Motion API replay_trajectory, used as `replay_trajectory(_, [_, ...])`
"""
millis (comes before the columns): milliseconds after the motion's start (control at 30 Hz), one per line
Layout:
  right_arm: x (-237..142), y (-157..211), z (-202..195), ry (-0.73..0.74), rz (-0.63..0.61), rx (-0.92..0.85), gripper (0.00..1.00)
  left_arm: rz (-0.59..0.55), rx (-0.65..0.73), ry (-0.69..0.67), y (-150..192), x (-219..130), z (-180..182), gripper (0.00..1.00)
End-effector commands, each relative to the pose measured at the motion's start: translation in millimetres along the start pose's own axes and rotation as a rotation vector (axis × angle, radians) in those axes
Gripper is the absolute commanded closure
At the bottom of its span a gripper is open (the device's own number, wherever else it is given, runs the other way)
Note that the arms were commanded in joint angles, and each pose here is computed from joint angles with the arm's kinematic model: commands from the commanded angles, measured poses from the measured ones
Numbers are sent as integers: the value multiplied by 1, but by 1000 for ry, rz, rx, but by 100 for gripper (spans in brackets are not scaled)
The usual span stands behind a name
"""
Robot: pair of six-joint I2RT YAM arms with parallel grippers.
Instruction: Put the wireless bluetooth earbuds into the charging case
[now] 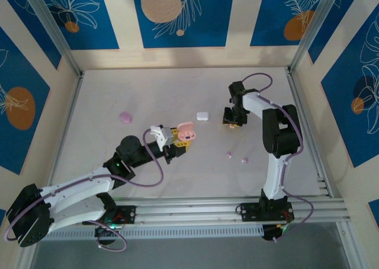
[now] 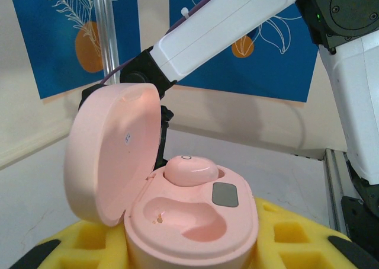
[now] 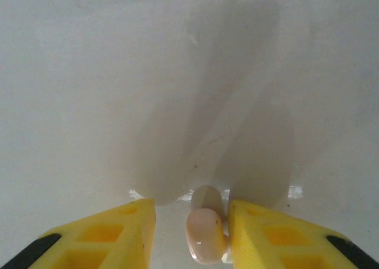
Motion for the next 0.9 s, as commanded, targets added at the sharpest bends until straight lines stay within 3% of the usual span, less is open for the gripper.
replay_trajectory(0, [-2, -2, -1, 8, 25, -13, 63, -54, 29, -7, -16, 1, 1, 69])
replay_trajectory(633, [3, -2, -5, 39, 74, -83, 78, -48, 28, -10, -16, 2, 2, 69])
replay_trajectory(867, [-2, 2, -4, 36, 96, -101, 77, -44, 25, -8, -15, 3, 2, 69])
Point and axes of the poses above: each hand's point on the last joint's axis, 136 mm out from that joint toward the fingers, its own x axis out along the fingers, its own z axis along the line the jaws close on, y = z × x, the point moved 4 cm from there along -x, back along the fingers, and after that the axes turned 6 degrees about x, right-handed, at the moved point
